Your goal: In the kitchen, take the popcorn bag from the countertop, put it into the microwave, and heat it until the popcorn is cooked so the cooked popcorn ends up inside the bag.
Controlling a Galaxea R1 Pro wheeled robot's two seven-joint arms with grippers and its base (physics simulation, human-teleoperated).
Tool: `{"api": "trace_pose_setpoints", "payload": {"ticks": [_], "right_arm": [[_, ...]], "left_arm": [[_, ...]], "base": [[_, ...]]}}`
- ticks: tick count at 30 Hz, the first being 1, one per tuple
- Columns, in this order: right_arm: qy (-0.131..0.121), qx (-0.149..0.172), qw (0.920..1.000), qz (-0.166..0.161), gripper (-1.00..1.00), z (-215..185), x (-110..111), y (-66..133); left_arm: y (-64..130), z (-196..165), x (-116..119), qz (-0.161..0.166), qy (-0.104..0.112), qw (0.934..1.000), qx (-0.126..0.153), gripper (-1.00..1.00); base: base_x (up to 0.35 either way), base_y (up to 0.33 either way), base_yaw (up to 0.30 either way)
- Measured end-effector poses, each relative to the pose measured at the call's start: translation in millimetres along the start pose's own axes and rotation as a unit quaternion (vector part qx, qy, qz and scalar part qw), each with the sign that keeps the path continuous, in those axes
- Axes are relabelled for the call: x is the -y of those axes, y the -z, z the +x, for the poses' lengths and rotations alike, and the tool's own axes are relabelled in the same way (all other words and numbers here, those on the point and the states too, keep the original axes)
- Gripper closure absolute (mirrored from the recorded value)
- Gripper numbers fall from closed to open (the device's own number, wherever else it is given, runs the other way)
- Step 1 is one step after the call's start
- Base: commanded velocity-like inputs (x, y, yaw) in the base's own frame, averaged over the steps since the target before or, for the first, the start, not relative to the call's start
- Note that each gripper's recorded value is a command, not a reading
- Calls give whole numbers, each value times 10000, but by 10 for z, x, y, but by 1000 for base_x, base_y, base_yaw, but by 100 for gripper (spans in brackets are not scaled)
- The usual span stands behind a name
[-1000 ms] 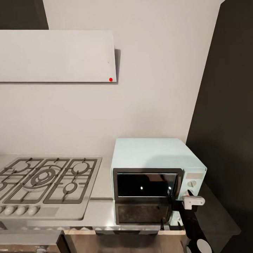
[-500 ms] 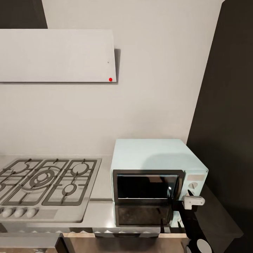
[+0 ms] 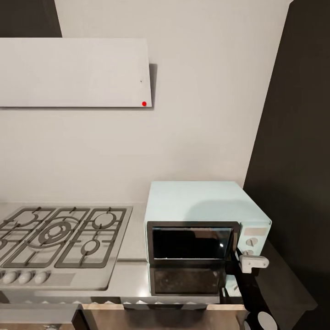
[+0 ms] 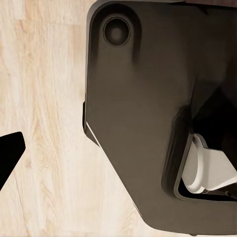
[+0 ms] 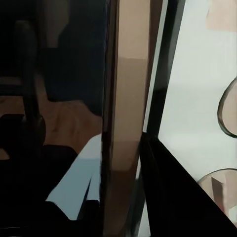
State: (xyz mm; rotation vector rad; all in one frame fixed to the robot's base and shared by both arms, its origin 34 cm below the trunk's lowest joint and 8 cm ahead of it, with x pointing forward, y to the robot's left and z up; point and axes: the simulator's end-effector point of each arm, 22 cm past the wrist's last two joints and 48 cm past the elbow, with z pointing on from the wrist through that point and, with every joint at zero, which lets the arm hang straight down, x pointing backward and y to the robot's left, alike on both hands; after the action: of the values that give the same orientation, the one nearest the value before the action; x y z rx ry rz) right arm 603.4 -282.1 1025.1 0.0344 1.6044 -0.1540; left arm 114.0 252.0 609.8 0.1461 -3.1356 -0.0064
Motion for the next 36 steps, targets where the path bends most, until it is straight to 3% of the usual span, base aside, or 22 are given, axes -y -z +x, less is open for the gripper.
{"api": "trace_pose_setpoints", "payload": {"ticks": [10,36], "right_arm": [[9,-1,10000,-46,100,1,-41,3],[71,9,9998,-166,100,-5,-147,13]], "left_arm": [[0,0,7,5,-1,10000,-1,-100],[0,5,67,42,6,10000,-5,-100]], "base": [[-14,0,0],[-135,10,0]]}}
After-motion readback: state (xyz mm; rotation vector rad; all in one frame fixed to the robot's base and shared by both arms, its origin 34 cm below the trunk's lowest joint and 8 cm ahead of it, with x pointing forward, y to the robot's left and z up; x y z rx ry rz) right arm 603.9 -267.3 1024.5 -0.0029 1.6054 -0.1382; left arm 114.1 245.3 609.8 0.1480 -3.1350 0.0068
